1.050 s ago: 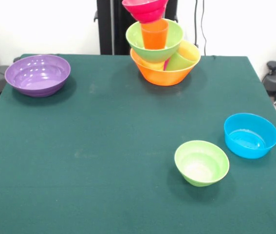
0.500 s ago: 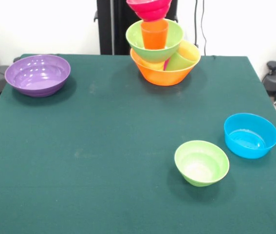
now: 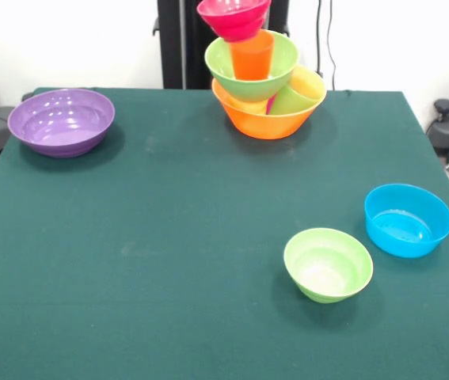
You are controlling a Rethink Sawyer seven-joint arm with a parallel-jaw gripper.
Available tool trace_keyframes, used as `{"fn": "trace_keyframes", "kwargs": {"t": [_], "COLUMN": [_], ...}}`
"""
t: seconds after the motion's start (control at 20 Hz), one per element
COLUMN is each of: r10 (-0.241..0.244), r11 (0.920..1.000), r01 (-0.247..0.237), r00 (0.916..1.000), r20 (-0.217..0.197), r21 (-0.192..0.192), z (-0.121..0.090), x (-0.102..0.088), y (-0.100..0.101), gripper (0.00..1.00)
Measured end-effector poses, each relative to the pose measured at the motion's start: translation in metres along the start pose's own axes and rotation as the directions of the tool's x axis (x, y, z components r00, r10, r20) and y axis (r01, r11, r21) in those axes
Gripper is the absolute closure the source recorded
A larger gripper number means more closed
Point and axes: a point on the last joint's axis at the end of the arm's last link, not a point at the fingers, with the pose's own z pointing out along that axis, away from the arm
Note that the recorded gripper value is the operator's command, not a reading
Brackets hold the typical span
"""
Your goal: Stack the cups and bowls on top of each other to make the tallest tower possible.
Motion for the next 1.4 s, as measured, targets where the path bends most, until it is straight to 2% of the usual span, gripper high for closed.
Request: {"fn": "trace_keyframes", "kwargs": {"t": [0.75, 1.15, 1.4], "r10": [-0.016, -0.02, -0.006], "r11": [0.9998, 0.9997, 0.9999], "r01": [0.017, 0.022, 0.007], "r00": [0.9955, 0.9936, 0.9939], "r20": [-0.094, -0.111, -0.11], "r21": [0.006, 0.011, 0.01], "z": [0.023, 0.024, 0.02], "x": [0.019, 0.025, 0.026], "y": [0.015, 0.024, 0.029], "gripper": [1.0, 1.0, 1.0]}}
